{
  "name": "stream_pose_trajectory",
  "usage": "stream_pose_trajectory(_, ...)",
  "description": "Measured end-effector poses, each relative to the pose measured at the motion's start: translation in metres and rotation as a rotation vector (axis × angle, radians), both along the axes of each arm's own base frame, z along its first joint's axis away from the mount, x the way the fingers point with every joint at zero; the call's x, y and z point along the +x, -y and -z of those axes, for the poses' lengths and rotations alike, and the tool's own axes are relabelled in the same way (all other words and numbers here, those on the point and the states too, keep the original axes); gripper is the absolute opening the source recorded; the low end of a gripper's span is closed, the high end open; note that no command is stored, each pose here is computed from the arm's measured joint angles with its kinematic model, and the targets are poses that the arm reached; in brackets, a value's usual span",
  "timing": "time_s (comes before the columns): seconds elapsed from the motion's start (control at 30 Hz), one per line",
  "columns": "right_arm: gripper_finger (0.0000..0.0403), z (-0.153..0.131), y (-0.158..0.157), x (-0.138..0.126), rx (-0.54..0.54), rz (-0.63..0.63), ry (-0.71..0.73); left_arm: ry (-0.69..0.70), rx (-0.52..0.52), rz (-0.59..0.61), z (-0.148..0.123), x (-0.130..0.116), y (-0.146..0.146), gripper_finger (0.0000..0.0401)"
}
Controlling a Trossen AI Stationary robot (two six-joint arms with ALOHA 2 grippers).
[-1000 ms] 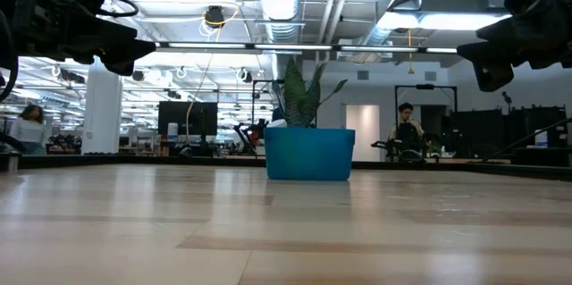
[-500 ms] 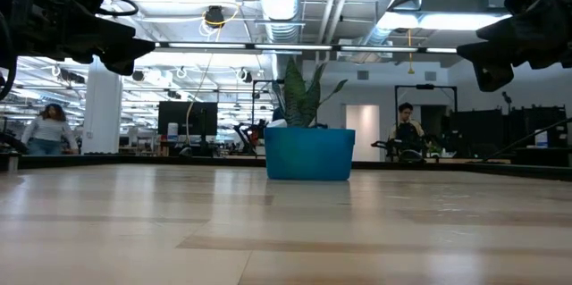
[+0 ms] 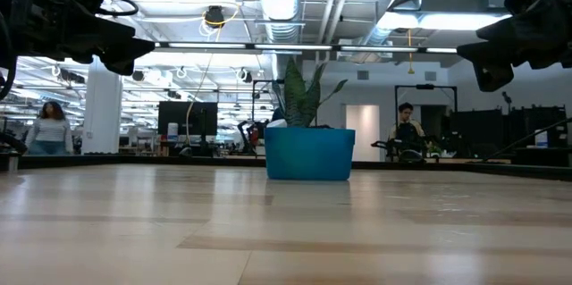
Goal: Pick and place pill bottles into a basket
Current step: Return to Home Position
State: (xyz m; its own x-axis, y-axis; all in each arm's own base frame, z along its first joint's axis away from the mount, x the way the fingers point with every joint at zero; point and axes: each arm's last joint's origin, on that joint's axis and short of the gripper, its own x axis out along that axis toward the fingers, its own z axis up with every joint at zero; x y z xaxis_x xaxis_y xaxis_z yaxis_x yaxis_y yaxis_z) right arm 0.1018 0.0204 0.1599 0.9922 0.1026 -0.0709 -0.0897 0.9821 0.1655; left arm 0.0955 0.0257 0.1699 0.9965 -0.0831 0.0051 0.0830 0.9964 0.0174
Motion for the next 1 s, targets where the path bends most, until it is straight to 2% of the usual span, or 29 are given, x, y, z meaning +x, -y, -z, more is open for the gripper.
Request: stream_pose_trajectory(1.0, 0.0166, 0.0000, 0.0000, 0.0000, 0.000, 0.000, 0.000, 0.000, 0.000, 0.000, 0.0000, 0.0000, 0.0000, 0.0213)
